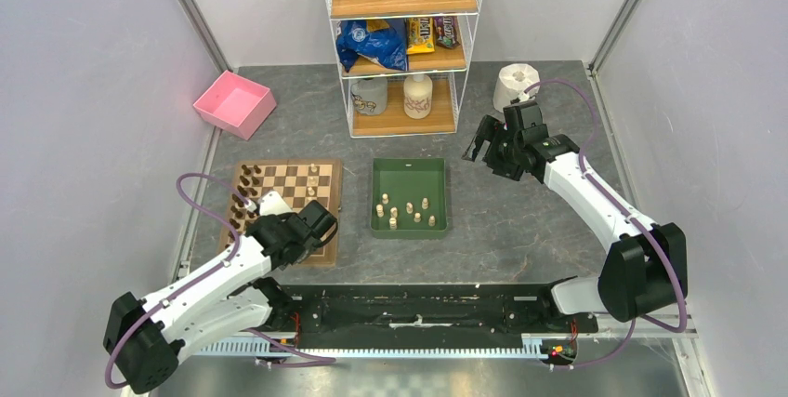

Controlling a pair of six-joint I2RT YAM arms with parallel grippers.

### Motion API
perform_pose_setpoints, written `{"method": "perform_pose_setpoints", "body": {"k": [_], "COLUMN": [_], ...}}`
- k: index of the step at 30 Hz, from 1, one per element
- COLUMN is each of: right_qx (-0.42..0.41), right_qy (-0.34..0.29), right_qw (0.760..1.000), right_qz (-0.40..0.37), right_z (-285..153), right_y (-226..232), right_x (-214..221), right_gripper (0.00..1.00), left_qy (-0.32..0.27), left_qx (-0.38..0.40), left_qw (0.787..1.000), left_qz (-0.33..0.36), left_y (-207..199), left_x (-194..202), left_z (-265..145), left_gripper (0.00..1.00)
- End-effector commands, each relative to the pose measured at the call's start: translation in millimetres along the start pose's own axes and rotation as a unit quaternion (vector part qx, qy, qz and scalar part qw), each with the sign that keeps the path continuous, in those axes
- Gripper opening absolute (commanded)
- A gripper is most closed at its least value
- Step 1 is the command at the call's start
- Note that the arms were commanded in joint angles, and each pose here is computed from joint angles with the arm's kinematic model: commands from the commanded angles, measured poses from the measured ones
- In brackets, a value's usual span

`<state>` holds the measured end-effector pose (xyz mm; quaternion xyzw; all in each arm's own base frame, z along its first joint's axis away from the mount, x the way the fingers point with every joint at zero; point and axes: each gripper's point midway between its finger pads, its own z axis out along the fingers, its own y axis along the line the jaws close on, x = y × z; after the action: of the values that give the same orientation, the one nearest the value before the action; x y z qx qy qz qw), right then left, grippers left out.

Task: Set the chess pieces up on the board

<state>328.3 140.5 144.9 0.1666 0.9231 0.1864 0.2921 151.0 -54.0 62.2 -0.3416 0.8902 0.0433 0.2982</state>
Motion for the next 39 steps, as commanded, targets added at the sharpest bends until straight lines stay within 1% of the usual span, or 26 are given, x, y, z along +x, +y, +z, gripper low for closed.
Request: {"method": "perform_pose_setpoints", "body": {"k": [1,6,13,23,29,31,35,39], "right_qx": [-0.007,-0.007,-0.008,-0.01,-0.009,-0.01,-0.008,-0.007], "right_qy": [-0.008,-0.008,-0.008,-0.006,-0.006,-0.005,-0.006,-0.004], "right_qw": [1.0,1.0,1.0,1.0,1.0,1.0,1.0,1.0], "right_qz": [0.0,0.0,0.0,-0.001,-0.001,-0.002,-0.003,-0.003], "right_z": [0.5,0.3,0.4,0.4,0.8,1.0,1.4,2.9], "right_y": [2.3,2.8,3.0,4.0,3.5,3.6,2.8,2.5], "right_x": [-4.8,-4.8,-4.8,-4.5,-4.5,-4.3,-4.5,-3.8], "right_gripper": [0.94,0.94,0.94,0.94,0.94,0.94,0.94,0.94], "left_qy": [-0.025,-0.019,-0.022,-0.023,-0.021,-0.02,-0.021,-0.021], "left_qx": [-0.011,-0.002,0.003,0.003,-0.004,-0.006,-0.006,-0.004], "left_qw": [0.999,0.999,0.999,0.999,1.0,1.0,1.0,1.0], "left_qz": [-0.027,-0.025,-0.028,-0.024,-0.014,-0.013,-0.013,-0.012], "left_y": [2.4,0.3,1.1,0.8,0.7,0.5,-0.7,-1.5], "left_x": [-9.7,-7.0,-8.4,-10.7,-9.9,-9.6,-10.5,-11.1], "left_z": [1.7,2.2,0.8,-1.5,-0.8,-0.7,-1.1,-2.1], "left_gripper": [0.05,0.19,0.33,0.34,0.28,0.23,0.23,0.29]}}
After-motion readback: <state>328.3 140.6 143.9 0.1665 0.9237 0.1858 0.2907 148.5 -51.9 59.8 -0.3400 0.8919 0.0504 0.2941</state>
